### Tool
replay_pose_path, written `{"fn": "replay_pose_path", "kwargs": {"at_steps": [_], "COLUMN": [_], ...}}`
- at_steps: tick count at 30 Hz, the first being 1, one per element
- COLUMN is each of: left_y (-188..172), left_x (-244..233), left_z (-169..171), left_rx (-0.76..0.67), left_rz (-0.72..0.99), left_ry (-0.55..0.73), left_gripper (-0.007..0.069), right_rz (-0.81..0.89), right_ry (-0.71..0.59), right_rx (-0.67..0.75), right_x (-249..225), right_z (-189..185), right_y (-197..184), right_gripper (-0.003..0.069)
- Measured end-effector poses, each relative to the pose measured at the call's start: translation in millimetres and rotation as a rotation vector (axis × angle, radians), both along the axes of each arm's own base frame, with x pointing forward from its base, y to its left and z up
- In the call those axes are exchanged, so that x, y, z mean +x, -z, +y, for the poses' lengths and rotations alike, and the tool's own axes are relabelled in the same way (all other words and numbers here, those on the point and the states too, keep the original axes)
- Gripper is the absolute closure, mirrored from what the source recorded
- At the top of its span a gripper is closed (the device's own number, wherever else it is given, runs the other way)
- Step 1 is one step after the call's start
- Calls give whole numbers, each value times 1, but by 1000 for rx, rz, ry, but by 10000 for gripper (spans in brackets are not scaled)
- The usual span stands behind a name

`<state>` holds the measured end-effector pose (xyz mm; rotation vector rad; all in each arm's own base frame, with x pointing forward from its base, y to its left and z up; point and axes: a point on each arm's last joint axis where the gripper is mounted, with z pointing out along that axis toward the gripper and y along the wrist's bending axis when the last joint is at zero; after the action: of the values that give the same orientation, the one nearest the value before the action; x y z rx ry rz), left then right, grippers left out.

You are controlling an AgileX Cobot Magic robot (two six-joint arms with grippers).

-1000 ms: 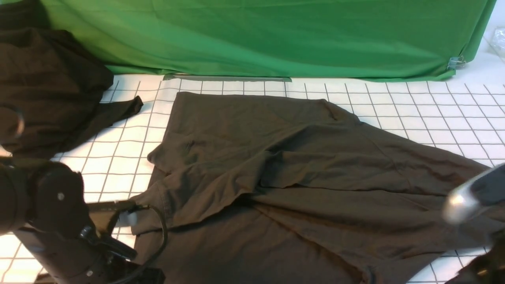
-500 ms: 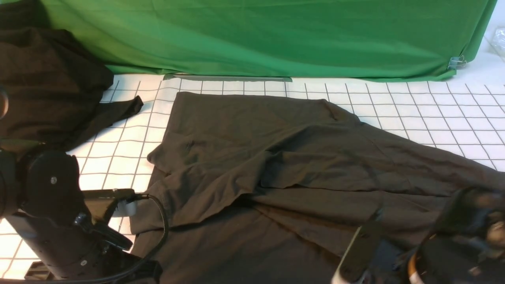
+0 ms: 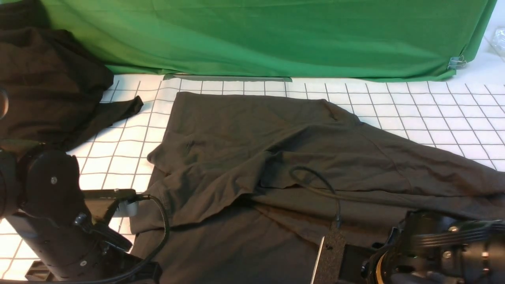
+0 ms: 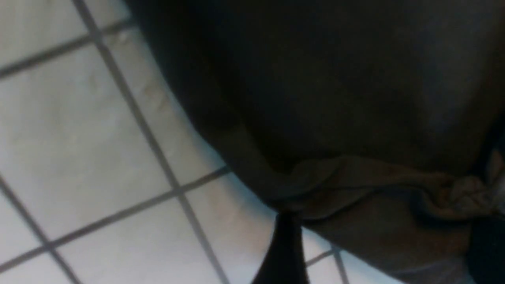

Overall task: Fold a long-sleeved shirt over a white checkered tablecloth.
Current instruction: 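Grasp the near edge of the shirt at its hem and shoulder corners, then fold the black garment in half by bringing its near edge over to the far edge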

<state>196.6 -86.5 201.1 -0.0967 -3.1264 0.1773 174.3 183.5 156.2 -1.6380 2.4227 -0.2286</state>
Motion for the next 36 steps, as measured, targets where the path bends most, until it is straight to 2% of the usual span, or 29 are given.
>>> {"fn": "replay_pose_path", "kwargs": {"at_steps": [4,8,11,14,21,29,36], "left_y": [0,-1,-1,-1,-9,-24,-33], "left_x": [0,0,-1,-2,2,7,-1], "left_z": [0,0,0,0,-2,-3,1], "left_rx": [0,-1,-3,-1,-5,-3,14], "left_rz": [0,-3,-1,7,2,9,17], "left_ry": [0,1,0,2,10,44,64], "left_gripper": [610,610,610,610,610,610,610], "right_rz": [-8,-9,-10,-10,-5,69,118], "right_ry": [-16,-18,-24,-30,2,58,61], "right_rx": [-15,-19,-30,-59,-103,-87,7], "right_x": [3,3,4,6,13,6,-28], "right_z": [2,2,2,2,7,7,12], "right_y": [2,2,4,4,-8,-9,-42], "right_gripper": [104,168,347,462,637,647,647]}}
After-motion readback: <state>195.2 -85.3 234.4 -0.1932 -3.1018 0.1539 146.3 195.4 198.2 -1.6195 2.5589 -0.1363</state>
